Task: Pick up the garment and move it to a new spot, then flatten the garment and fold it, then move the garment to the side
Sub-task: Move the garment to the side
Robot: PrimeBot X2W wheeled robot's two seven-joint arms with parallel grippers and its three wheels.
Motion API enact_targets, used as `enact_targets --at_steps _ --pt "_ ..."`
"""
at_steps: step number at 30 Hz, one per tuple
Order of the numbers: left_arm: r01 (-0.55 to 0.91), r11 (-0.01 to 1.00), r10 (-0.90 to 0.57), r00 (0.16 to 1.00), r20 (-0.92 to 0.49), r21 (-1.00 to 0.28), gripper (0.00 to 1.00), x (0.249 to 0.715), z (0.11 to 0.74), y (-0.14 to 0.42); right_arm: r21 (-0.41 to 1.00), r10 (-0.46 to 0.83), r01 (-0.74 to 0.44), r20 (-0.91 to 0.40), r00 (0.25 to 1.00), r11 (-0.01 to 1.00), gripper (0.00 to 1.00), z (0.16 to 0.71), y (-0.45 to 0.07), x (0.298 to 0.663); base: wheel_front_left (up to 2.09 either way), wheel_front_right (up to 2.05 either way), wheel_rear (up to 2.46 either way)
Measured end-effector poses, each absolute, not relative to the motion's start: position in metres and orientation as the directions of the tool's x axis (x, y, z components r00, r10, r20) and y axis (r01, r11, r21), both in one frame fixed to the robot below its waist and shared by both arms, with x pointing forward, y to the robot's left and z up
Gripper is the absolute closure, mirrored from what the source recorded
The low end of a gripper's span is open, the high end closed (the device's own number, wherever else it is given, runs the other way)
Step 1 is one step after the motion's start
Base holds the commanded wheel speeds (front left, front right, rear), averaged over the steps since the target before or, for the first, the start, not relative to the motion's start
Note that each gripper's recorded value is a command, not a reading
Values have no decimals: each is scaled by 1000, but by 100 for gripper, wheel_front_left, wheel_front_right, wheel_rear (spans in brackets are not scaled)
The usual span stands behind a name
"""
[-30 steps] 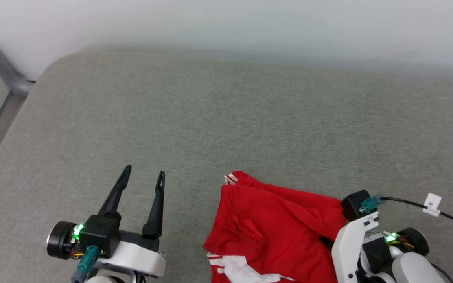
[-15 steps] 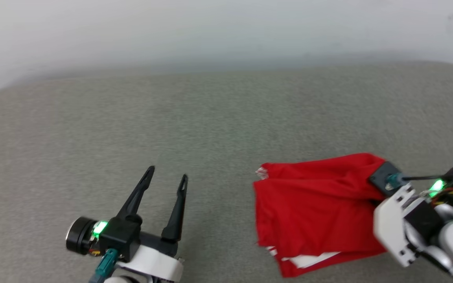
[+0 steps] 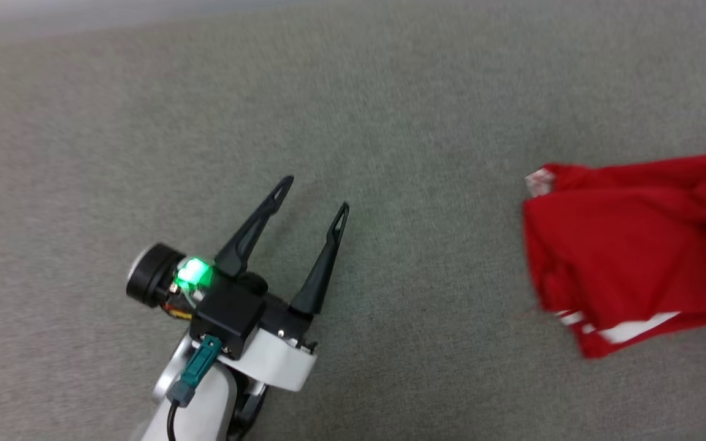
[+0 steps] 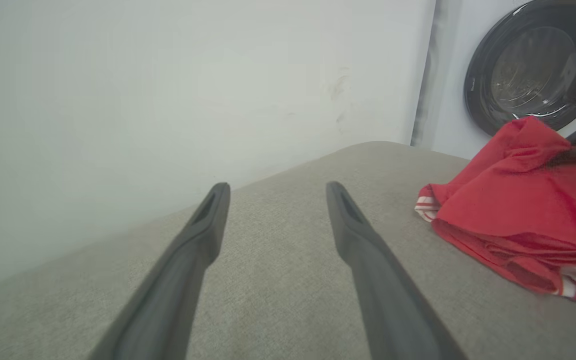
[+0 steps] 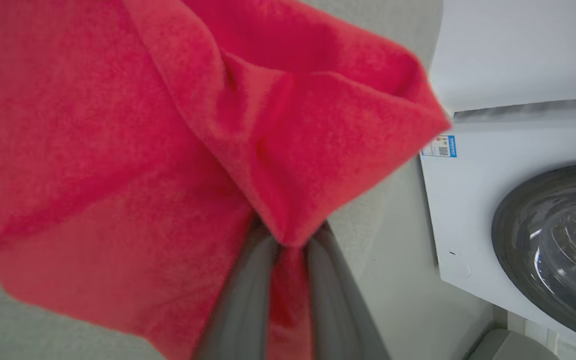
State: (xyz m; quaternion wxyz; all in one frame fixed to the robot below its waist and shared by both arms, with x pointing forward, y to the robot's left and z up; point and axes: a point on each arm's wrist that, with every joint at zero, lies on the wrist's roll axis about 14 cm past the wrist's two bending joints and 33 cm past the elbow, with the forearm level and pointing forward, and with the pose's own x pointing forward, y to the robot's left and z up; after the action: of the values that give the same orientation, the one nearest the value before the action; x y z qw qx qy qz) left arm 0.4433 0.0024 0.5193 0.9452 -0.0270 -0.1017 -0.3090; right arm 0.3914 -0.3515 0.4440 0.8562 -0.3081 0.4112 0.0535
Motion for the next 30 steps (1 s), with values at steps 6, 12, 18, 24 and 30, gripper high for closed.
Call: enact_targets --at_steps 6,12,18,24,30 --pt "638 769 -619 755 216 -26 0 469 499 -15 -571 -326 -270 -728 604 776 100 433 -424 398 0 0 0" --pt "650 759 -632 747 207 -29 0 487 476 -14 -622 -428 -196 -701 571 758 100 424 -470 410 0 0 0" --pt "646 763 -630 749 203 -16 0 494 465 -7 -649 -489 -116 -668 561 752 100 413 -498 423 0 0 0" --pt "632 775 -619 762 190 -4 0 495 461 3 -668 -516 -89 -646 563 739 100 408 -508 433 0 0 0" --pt "619 786 -607 770 197 5 0 491 472 5 -676 -539 -41 -622 568 736 0 416 -512 430 0 0 0"
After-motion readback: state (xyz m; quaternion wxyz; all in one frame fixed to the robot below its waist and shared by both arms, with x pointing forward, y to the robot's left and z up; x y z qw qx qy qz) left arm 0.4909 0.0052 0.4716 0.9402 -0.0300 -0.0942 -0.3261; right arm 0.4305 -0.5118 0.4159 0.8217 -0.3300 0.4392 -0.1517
